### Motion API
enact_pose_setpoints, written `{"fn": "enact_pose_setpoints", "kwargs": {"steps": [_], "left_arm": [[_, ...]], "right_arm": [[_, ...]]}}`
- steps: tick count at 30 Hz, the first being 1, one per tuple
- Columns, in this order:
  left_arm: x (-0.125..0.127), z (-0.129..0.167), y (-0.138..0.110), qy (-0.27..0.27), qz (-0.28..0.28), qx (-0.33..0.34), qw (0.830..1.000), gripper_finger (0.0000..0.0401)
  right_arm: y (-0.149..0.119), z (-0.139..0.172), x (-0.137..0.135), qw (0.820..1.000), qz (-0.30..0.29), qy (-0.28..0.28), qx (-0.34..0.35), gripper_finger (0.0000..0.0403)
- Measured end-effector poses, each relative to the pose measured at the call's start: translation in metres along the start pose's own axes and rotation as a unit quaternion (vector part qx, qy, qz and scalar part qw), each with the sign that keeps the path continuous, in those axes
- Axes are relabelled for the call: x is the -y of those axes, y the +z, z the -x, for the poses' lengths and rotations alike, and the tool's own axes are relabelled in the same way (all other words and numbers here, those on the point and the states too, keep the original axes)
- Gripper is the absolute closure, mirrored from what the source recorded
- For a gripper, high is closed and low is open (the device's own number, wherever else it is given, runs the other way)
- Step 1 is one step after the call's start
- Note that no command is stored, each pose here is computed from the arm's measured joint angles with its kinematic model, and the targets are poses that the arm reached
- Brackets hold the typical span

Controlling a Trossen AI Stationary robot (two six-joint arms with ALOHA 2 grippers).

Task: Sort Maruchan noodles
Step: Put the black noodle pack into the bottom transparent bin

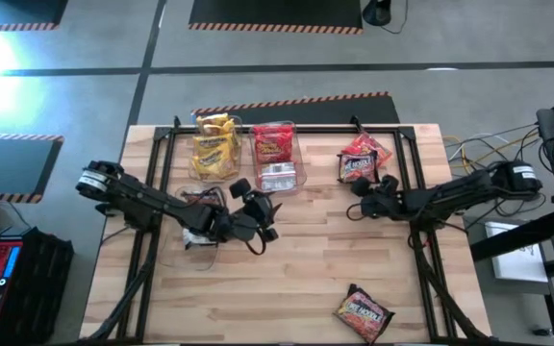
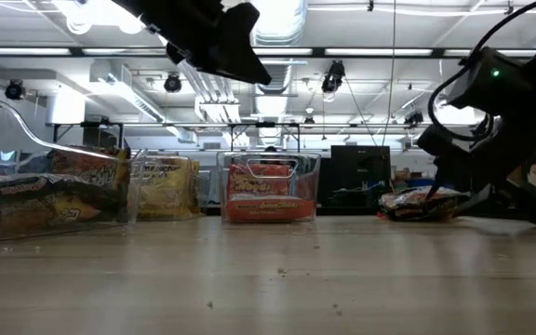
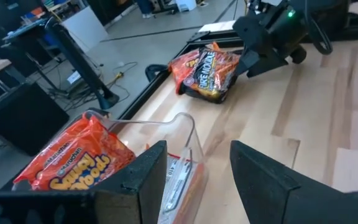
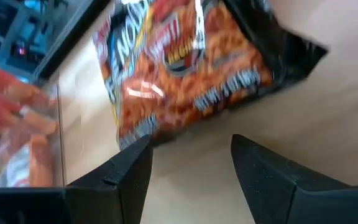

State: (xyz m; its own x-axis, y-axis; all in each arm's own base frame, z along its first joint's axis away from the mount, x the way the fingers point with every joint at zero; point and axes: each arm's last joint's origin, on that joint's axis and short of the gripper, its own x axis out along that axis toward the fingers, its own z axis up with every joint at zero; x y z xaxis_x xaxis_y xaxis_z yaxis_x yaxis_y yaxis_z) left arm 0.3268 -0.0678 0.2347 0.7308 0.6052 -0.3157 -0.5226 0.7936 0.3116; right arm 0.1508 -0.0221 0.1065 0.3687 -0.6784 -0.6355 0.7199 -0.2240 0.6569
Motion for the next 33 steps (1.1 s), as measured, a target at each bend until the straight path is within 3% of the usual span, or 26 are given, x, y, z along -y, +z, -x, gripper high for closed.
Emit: {"fn": "enact_pose_setpoints", "kwargs": {"steps": [16, 24, 33], "left_arm": [[-0.005, -0.005, -0.003, 0.010, -0.011, -0.014, 1.000, 0.0241], [-0.005, -0.005, -0.003, 0.010, -0.012, -0.014, 1.000, 0.0241], [-0.005, -0.005, -0.003, 0.010, -0.012, -0.014, 1.000, 0.0241]], "right_arm": [[-0.004, -0.022, -0.002, 0.992, 0.016, -0.037, 0.117, 0.0195], [-0.006, -0.027, -0.010, 0.977, 0.045, -0.015, 0.208, 0.0195], [-0.012, -0.037, -0.004, 0.970, 0.059, -0.008, 0.237, 0.0203]]}}
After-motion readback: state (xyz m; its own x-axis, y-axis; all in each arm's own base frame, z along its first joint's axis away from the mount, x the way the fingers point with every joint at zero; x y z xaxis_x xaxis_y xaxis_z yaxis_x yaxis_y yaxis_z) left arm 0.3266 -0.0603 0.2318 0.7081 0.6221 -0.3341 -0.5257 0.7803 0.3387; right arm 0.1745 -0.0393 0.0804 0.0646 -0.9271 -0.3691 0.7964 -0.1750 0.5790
